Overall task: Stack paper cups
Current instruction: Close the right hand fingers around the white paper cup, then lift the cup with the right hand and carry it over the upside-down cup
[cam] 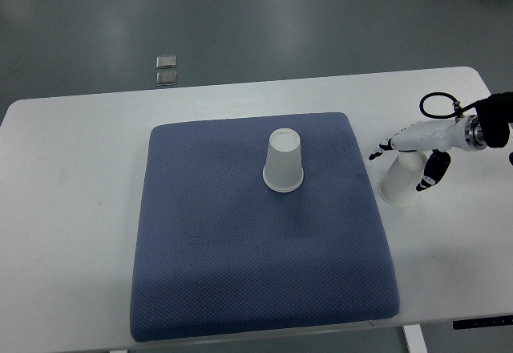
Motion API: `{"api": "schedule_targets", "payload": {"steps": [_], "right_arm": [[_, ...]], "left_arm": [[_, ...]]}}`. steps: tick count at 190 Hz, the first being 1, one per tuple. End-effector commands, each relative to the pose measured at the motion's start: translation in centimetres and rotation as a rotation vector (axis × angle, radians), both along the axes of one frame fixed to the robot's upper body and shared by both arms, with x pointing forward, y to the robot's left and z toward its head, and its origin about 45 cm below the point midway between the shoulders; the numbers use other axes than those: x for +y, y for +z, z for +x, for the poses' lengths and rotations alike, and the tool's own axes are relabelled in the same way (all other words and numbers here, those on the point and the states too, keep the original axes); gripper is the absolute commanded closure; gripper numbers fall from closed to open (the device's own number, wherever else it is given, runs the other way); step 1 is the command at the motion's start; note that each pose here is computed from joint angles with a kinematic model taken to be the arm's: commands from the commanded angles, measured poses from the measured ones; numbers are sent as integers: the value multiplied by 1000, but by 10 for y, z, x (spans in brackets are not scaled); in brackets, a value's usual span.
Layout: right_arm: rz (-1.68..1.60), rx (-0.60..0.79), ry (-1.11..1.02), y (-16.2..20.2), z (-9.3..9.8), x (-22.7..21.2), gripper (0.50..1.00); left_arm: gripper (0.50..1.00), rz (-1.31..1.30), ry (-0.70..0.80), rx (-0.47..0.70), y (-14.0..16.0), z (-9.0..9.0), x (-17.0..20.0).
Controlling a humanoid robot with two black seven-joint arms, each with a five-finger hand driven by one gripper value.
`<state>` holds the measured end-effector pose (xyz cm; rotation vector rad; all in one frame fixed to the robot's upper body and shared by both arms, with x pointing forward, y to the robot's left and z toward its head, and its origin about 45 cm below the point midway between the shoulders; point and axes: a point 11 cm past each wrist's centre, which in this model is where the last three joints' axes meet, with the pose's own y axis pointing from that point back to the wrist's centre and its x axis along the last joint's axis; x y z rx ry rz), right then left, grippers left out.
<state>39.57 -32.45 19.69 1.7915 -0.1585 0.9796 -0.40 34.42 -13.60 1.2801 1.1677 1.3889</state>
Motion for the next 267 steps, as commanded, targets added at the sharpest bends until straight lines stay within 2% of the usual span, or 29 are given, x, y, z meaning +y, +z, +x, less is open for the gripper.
{"api": "schedule_targets", "payload": {"steps": [1, 34, 66, 83, 94, 168, 199, 267], "right_arm": [[-2, -6, -2, -2, 0, -2, 626], [-5, -23, -17, -5, 0, -9, 638], [-15, -26, -17, -6, 1, -11, 728], [-14, -26, -12, -6, 1, -9, 746], [-13, -27, -10, -6, 2, -9, 775], [-6, -42, -5, 3, 6, -7, 785], [-5, -69, -1, 19, 16, -4, 785], [-1, -153, 34, 80, 39, 11, 785]], "left_arm": [[500, 0, 0, 0, 0, 0, 0], [500, 0, 0, 0, 0, 0, 0], [500, 0, 0, 0, 0, 0, 0], [500, 0, 0, 0, 0, 0, 0], [500, 0, 0, 0, 0, 0, 0], [500, 0, 0, 0, 0, 0, 0], [500, 0, 0, 0, 0, 0, 0], [500, 0, 0, 0, 0, 0, 0]]}}
